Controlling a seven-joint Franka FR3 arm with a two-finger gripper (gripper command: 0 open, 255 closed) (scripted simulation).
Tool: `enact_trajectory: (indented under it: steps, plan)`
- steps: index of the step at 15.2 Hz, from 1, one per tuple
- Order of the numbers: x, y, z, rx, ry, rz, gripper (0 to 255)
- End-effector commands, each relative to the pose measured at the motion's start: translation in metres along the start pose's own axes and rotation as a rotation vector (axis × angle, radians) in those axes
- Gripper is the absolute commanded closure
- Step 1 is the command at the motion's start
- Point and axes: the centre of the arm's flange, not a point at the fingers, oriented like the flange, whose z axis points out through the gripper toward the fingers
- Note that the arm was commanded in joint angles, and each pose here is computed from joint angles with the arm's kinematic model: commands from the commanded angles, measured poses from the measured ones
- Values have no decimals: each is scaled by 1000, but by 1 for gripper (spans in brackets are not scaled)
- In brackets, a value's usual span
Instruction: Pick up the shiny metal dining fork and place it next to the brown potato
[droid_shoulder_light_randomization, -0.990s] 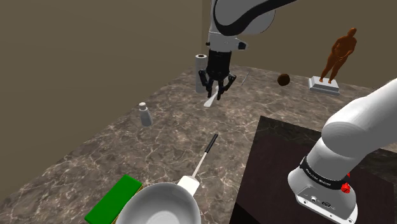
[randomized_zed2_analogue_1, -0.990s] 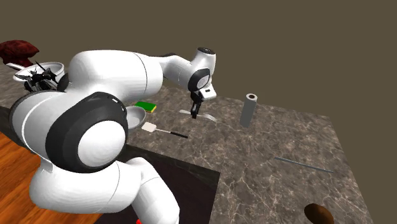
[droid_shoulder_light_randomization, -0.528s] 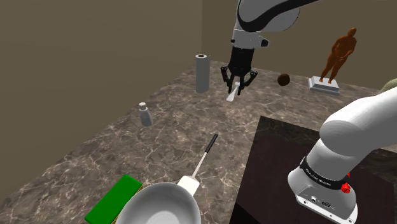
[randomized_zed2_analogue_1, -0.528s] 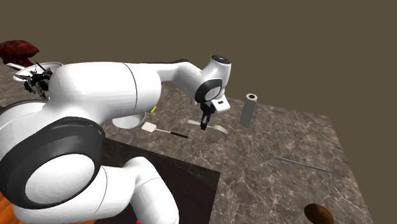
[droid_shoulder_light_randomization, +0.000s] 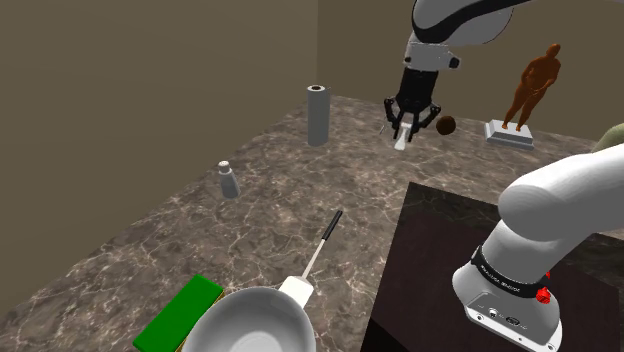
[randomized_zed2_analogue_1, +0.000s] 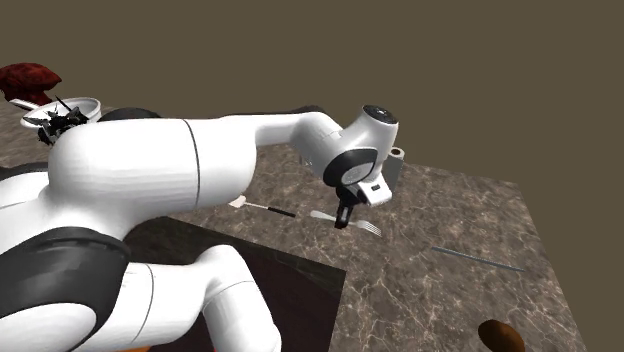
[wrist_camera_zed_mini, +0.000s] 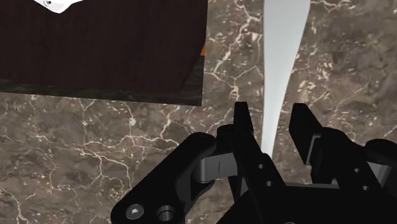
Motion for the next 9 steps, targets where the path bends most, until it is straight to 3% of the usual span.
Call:
enact_trajectory:
  steps: [1,9]
  plan:
    - [19,19,-2,-1,0,-2,255]
    - [92,94,-14,-1,0,-2,255]
